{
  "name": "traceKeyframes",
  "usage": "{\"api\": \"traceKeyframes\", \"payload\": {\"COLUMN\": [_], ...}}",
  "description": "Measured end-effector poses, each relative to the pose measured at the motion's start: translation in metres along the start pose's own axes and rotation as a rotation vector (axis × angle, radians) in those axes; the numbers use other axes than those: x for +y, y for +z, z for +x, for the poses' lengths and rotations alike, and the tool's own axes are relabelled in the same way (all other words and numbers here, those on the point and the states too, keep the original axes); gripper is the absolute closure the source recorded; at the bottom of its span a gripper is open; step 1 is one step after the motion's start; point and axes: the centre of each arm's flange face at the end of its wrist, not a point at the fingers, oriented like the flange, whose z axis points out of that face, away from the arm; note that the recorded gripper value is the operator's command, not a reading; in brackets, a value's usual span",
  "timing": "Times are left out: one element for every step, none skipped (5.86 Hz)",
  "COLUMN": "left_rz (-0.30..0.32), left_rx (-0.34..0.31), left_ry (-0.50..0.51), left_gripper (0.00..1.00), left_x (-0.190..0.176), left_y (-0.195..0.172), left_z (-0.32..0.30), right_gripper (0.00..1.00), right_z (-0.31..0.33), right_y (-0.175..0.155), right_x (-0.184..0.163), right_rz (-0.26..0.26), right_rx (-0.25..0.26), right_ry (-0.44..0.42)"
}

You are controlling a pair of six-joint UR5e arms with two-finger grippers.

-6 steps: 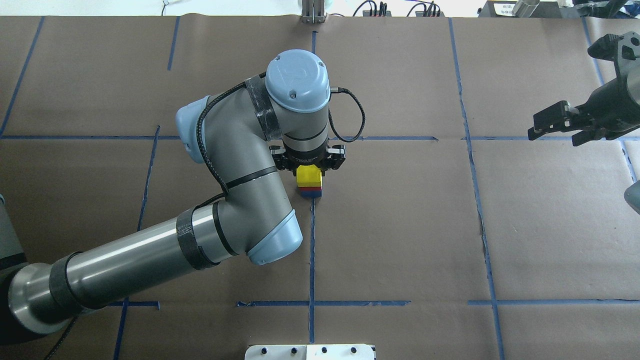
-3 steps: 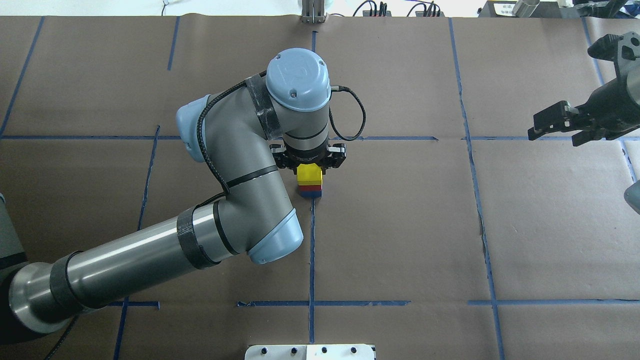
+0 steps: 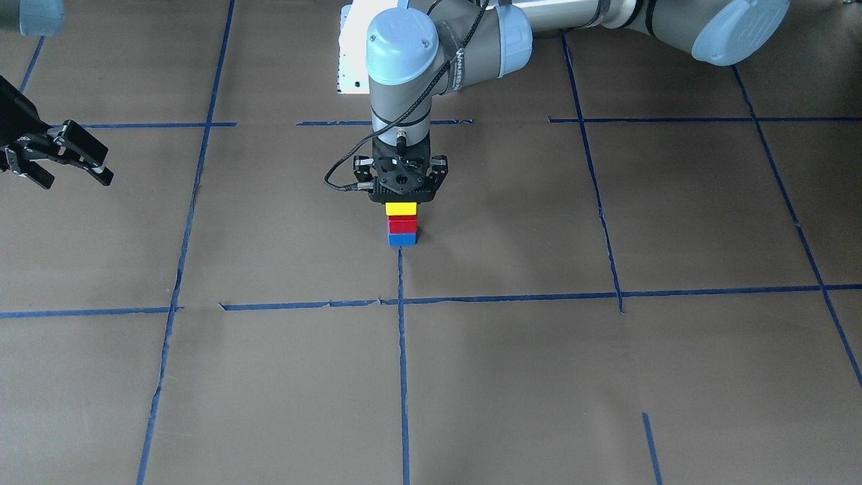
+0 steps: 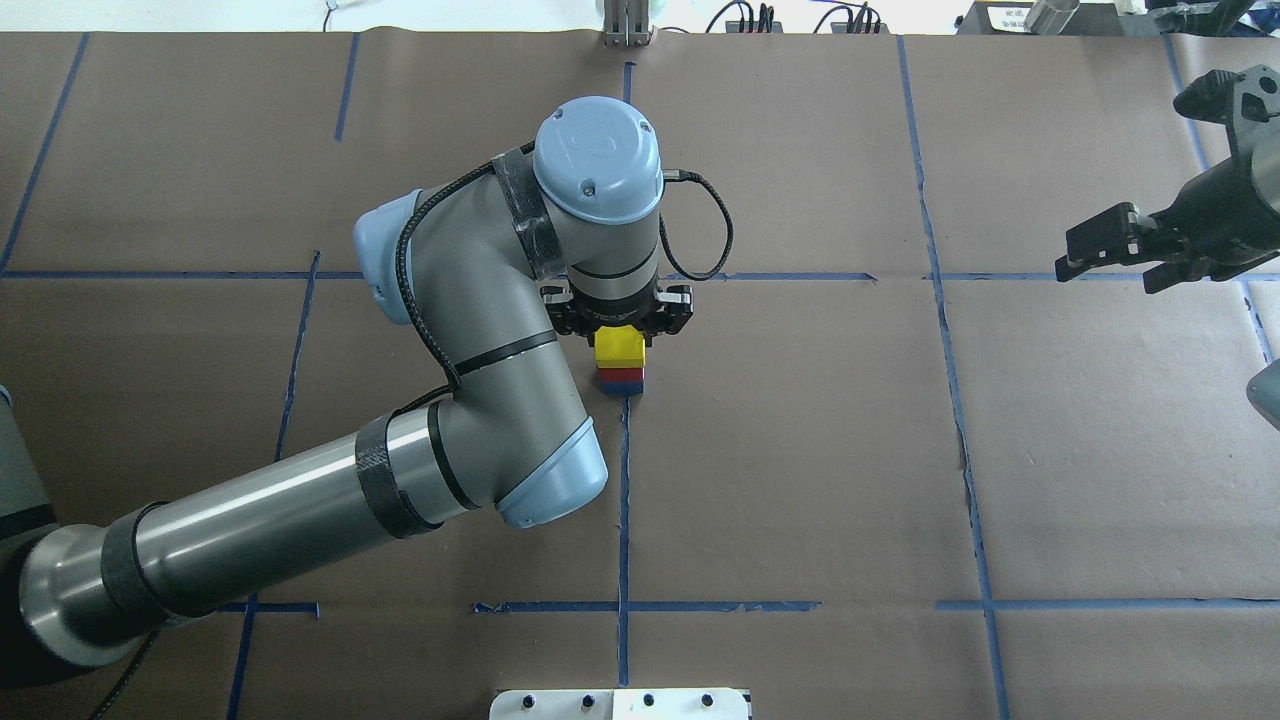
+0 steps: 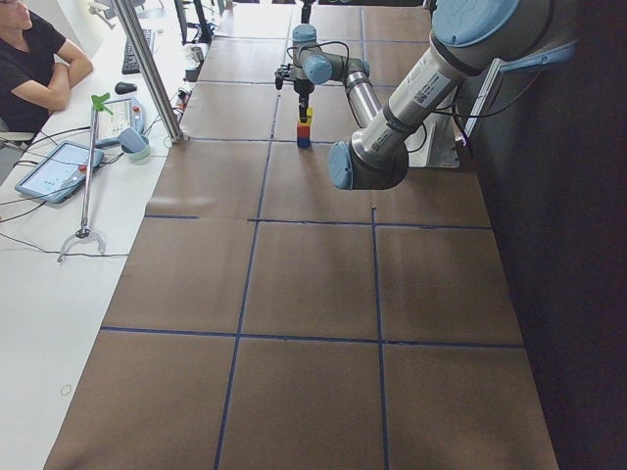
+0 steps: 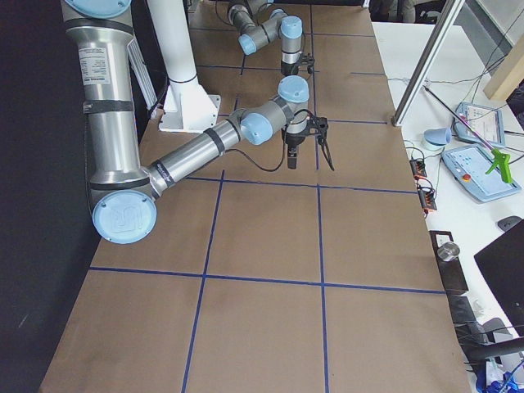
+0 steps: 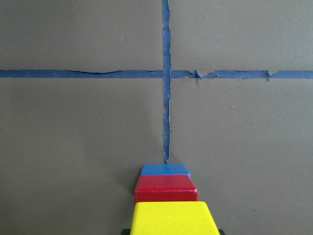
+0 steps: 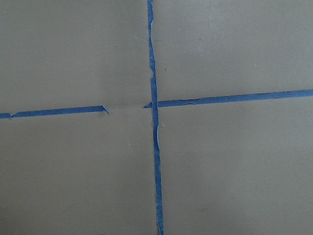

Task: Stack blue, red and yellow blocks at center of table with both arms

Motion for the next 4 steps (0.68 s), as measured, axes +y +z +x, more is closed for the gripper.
{"api": "traceKeyframes", "payload": {"left_rz": [0.001, 0.002, 0.009, 0.035], "left_rx": [0.0, 0.002, 0.012, 0.039], "left_ry": [0.0, 0.001, 0.002, -0.004], "left_gripper": [0.08, 0.04, 0.0, 0.0], "left_x": [-0.001, -0.002, -0.005, -0.015], "left_y": [0.003, 0.004, -0.001, -0.023], "left_z": [0.0, 0.001, 0.001, -0.003], "right_gripper": [0.0, 0.0, 0.0, 0.0], "right_z": [0.0, 0.0, 0.001, 0.001], "right_y": [0.0, 0.001, 0.001, 0.002], "right_x": [0.0, 0.0, 0.0, -0.001], "right_rz": [0.0, -0.001, -0.002, -0.003], "right_rx": [0.0, 0.001, 0.001, 0.003], "right_ry": [0.0, 0.0, 0.001, 0.002]}}
